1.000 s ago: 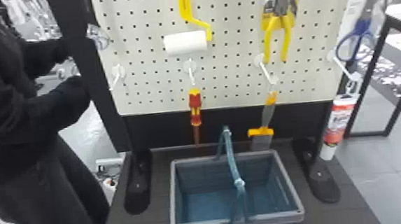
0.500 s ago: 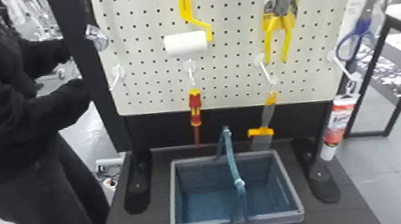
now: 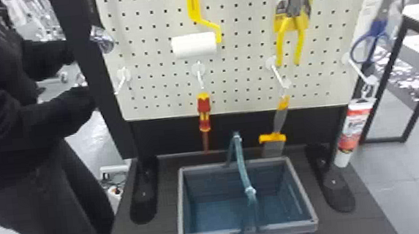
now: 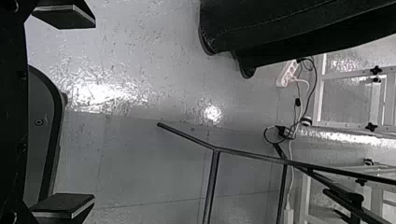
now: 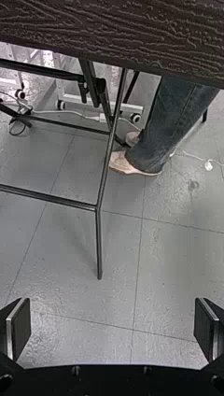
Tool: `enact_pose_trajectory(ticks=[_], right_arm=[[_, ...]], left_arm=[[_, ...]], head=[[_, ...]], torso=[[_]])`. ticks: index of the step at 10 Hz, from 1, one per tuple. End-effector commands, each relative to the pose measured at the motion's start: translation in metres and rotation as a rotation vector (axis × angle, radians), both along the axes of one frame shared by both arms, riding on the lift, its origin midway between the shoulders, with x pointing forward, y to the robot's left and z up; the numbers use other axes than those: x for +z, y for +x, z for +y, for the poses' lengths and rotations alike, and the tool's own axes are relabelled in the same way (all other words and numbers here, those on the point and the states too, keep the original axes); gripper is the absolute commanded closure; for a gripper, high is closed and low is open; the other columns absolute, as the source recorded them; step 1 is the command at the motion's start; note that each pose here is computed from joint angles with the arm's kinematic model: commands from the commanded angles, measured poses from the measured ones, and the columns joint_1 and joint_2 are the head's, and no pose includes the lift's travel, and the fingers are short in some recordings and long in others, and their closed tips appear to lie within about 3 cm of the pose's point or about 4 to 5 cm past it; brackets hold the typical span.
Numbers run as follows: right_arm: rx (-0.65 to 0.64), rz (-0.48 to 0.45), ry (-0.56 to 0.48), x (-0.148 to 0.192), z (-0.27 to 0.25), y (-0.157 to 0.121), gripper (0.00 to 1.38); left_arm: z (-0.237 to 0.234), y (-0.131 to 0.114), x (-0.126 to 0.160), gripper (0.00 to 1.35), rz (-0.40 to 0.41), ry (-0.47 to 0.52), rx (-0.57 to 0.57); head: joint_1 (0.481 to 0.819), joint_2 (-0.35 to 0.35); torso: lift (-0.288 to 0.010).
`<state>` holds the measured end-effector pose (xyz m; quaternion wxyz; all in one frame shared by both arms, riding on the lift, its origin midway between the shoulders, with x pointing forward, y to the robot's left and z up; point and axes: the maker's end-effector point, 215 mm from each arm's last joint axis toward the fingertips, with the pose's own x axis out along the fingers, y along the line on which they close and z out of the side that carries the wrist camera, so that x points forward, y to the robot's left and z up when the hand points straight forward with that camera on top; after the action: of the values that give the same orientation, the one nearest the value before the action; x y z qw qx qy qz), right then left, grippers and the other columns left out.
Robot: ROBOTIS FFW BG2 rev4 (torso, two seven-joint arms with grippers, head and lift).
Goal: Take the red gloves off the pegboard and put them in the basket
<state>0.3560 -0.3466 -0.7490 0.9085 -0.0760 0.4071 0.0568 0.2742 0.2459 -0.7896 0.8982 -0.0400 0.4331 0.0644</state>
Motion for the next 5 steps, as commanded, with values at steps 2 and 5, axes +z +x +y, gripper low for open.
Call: enact_pose_trajectory(ticks=[2,5], right_arm=[[0.0,0.0,0.0,0.0,0.0,0.0,0.0],[0.0,0.0,0.0,0.0,0.0,0.0,0.0]], left_arm=[[0.0,0.0,0.0,0.0,0.0,0.0,0.0],[0.0,0.0,0.0,0.0,0.0,0.0,0.0]], head=[[0.549,0.0],[0.549,0.0]], torso=[[-0.1],[-0.1]])
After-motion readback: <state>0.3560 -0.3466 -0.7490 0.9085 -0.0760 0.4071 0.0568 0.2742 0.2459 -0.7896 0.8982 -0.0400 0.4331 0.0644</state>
